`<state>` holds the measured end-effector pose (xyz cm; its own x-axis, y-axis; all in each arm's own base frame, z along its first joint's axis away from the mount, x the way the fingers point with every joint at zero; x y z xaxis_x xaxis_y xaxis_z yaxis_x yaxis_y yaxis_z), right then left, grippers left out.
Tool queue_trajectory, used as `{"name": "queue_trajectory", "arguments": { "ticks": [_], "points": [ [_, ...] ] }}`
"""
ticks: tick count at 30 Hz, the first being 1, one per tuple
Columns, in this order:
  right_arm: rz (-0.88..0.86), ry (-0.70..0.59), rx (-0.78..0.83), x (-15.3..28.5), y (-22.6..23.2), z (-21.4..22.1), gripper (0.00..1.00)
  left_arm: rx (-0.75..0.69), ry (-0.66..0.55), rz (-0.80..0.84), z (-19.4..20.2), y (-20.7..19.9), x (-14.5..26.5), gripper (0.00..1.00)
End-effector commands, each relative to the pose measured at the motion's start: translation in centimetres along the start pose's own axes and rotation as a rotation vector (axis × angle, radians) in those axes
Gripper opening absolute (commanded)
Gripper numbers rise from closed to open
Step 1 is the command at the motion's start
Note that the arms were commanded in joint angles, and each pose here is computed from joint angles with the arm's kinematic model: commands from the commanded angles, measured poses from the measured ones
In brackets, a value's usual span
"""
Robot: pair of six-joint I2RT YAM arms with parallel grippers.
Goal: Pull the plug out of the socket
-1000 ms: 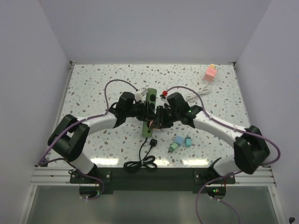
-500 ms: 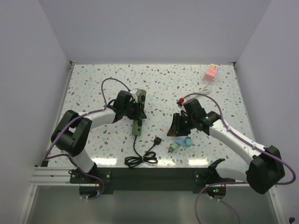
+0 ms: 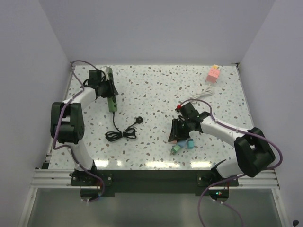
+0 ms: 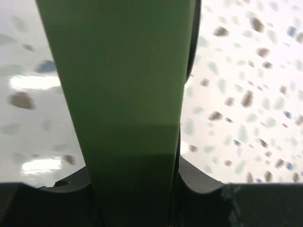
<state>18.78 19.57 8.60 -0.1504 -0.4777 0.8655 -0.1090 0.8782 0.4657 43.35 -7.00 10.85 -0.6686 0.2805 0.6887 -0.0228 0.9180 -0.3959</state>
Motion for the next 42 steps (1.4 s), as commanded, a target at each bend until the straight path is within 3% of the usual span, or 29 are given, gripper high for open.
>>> {"name": "queue_trajectory", "arguments": {
  "ticks": [1,7,11,13,15,16,18,20,21,27,31,35,38,42],
  "points": [
    [-0.010,0.003,-0.001,-0.6,-0.3,0.3,0.00,-0.057,-0.079,-0.143,-5.4,4.5,0.0,0.00],
    [0.007,0.017,-0.018,-1.3,-0.8,0.4,0.00,0.001,-0.052,-0.263,-9.4,11.2,-3.5,0.00],
    [0.020,0.006,-0.015,-1.0,-0.7,0.0,0.00,0.027,-0.017,-0.286,-9.2,13.8,-5.8,0.09],
    [0.037,0.007,-0.016,-0.9,-0.8,0.0,0.08,0.028,-0.008,-0.280,-9.2,13.8,-6.2,0.26],
    [0.038,0.004,-0.013,-0.7,-0.8,-0.1,0.26,0.037,-0.002,-0.279,-8.7,14.0,-6.3,0.37],
    [0.039,0.002,-0.017,-0.6,-0.7,-0.2,0.34,0.044,-0.004,-0.278,-8.6,14.0,-6.2,0.51],
    [0.050,-0.007,-0.018,-0.3,-0.6,-0.5,0.54,0.053,-0.016,-0.268,-8.6,13.7,-5.7,0.60],
    [0.069,-0.018,-0.020,0.2,-0.6,-0.8,0.66,0.054,-0.028,-0.255,-9.0,13.3,-5.1,0.69],
    [0.078,-0.021,-0.019,0.6,-0.5,-0.7,0.75,0.055,-0.029,-0.253,-8.9,13.1,-4.9,0.79],
    [0.111,-0.118,0.001,4.6,0.8,-2.7,0.91,0.070,-0.086,-0.232,-10.7,12.0,-2.2,1.00],
    [0.188,-0.260,0.025,8.9,2.0,-6.3,0.98,0.089,-0.121,-0.210,-11.7,10.5,0.2,1.00],
    [0.352,-0.309,-0.011,9.4,0.3,-10.4,0.99,0.094,-0.185,-0.108,-12.3,7.5,3.8,1.00],
    [0.459,-0.346,-0.094,8.8,-2.0,-14.3,0.99,0.093,-0.171,0.016,-10.4,4.2,5.3,1.00],
    [0.576,-0.413,-0.233,8.6,-5.3,-19.1,0.99,0.032,-0.068,0.165,-5.9,-1.2,6.0,1.00]
  ]
}}
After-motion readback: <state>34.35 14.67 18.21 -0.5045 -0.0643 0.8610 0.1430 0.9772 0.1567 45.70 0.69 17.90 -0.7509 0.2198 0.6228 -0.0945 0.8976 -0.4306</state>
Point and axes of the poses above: each gripper's point midway between its finger pads, its own x axis back along the fingers, its own y axis along the line the jaws close on, z = x × y, the point moved 4 cm from there along x, back along the fingers, and after that the axes turned 3 degrees about x, right-handed, at the moved point
